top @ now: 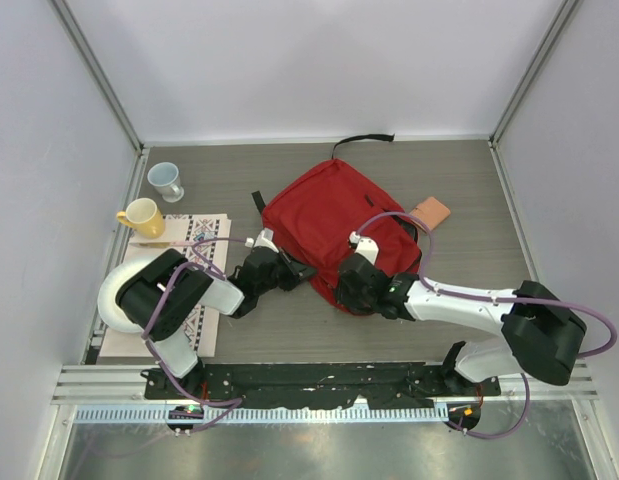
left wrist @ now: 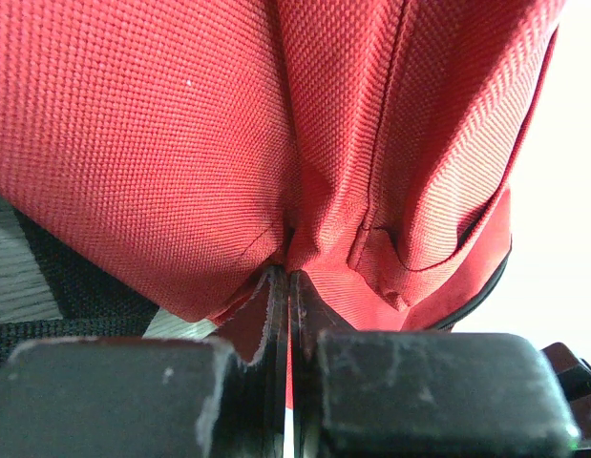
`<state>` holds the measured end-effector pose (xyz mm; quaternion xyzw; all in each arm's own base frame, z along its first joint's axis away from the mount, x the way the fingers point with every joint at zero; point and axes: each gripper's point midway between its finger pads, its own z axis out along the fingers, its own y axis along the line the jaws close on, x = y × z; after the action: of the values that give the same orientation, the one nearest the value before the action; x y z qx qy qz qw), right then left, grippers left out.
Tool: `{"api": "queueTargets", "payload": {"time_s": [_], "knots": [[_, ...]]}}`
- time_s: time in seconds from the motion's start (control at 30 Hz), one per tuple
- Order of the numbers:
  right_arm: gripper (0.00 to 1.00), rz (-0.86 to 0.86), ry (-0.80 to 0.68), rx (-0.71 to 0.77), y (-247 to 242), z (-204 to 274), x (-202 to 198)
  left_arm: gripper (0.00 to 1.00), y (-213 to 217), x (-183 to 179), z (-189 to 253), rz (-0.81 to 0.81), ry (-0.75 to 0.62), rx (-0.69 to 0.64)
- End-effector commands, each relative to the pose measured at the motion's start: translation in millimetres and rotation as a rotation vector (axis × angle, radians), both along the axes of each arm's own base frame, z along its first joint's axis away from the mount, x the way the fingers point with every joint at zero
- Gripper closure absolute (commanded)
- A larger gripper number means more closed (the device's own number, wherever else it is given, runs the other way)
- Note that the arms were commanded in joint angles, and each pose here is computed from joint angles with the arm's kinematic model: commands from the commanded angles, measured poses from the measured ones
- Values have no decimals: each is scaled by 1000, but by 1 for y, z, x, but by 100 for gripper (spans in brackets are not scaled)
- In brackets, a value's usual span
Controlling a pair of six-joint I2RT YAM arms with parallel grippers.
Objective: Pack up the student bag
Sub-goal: Zip the student bag at the center of the board.
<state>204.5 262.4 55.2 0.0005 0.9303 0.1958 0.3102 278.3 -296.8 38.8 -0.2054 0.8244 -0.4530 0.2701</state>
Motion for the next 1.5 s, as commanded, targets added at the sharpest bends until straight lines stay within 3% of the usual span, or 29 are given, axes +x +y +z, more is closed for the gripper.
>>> {"api": "queueTargets", "payload": {"time_s": [0.0, 0.1, 0.23, 0.57, 0.73, 1.47], "knots": [[79, -10, -23, 11, 6, 7, 9, 97, 0, -7, -4, -33, 4, 30], [85, -13, -28, 1, 6, 6, 11, 97, -1, -7, -3, -33, 2, 29], [99, -14, -41, -4, 6, 9, 15, 97, -1, -6, -3, -33, 1, 28], [99, 45, -122, 37, -2, 46, 13, 100, 9, -4, -6, -21, -8, 84], [99, 165, -73, 55, 6, 46, -3, 100, 20, 3, 0, -5, -27, 107], [99, 270, 63, 27, -20, 32, -50, 100, 56, 41, 30, 19, -88, 112]]}}
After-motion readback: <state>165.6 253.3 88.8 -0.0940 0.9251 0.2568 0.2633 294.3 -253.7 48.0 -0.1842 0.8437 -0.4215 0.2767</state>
